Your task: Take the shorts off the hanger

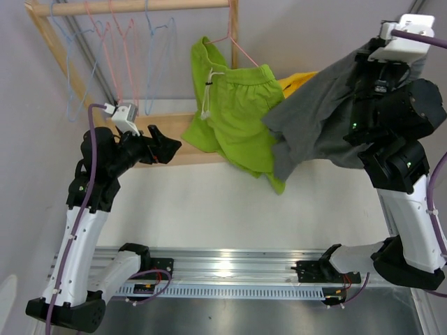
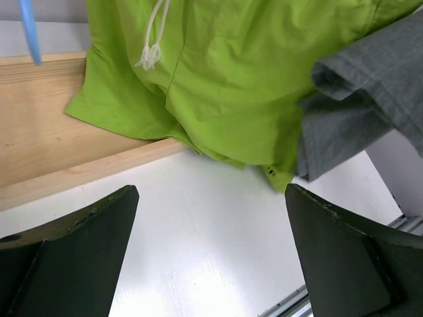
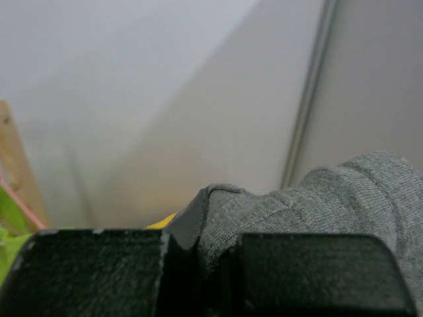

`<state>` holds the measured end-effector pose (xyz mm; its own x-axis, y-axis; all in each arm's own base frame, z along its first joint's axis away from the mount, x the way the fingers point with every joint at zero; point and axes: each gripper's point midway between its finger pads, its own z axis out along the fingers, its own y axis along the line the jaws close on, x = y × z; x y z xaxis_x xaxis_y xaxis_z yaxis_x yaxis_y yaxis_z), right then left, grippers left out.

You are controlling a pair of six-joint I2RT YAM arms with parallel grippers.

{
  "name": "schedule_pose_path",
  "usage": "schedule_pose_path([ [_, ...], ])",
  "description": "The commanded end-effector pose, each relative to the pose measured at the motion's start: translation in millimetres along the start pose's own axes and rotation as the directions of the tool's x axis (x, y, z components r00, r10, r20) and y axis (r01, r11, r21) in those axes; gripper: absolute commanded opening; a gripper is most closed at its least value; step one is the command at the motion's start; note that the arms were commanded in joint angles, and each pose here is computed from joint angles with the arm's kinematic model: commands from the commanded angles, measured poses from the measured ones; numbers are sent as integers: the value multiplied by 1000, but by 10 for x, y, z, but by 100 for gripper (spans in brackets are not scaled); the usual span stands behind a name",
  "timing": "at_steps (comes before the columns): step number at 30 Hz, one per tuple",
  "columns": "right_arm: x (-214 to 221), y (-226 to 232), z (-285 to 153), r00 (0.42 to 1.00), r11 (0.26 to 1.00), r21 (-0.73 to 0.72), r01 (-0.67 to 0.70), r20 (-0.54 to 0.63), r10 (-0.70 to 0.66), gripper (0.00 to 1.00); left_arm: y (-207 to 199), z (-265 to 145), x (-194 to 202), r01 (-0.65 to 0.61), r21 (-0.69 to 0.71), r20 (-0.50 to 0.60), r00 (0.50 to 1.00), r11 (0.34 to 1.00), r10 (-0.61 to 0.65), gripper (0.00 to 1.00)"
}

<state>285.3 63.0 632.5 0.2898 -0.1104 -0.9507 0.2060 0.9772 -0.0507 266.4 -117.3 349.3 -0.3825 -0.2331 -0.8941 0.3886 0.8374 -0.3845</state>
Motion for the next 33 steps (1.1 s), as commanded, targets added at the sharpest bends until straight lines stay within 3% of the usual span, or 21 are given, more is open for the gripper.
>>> schedule_pose_path([
  [1,-346,-545,-72,989,977,172,-122,110,104,0,-50,73,-26,-2,28,15,1000,1000,1,99],
  [7,-410,-769,-57,979,952,258,-165,159,127,0,-59,139,12,0,29,10,1000,1000,-1,99],
  [17,-190,-337,635,984,981,159,-109,157,84,0,-42,207,59,-4,26,3,1000,1000,4,99],
  [25,-458,206,1406,922,989,17,-147,365,130,0,-25,237,112,-8,31,0,1000,999,8,99],
  [29,-130,516,1705,904,979,-67,-192,376,203,0,32,304,172,-2,18,-15,1000,1000,2,99],
  [33,859,1077,2122,932,945,-170,-280,190,310,0,59,325,157,-3,4,-14,1000,1000,3,99],
])
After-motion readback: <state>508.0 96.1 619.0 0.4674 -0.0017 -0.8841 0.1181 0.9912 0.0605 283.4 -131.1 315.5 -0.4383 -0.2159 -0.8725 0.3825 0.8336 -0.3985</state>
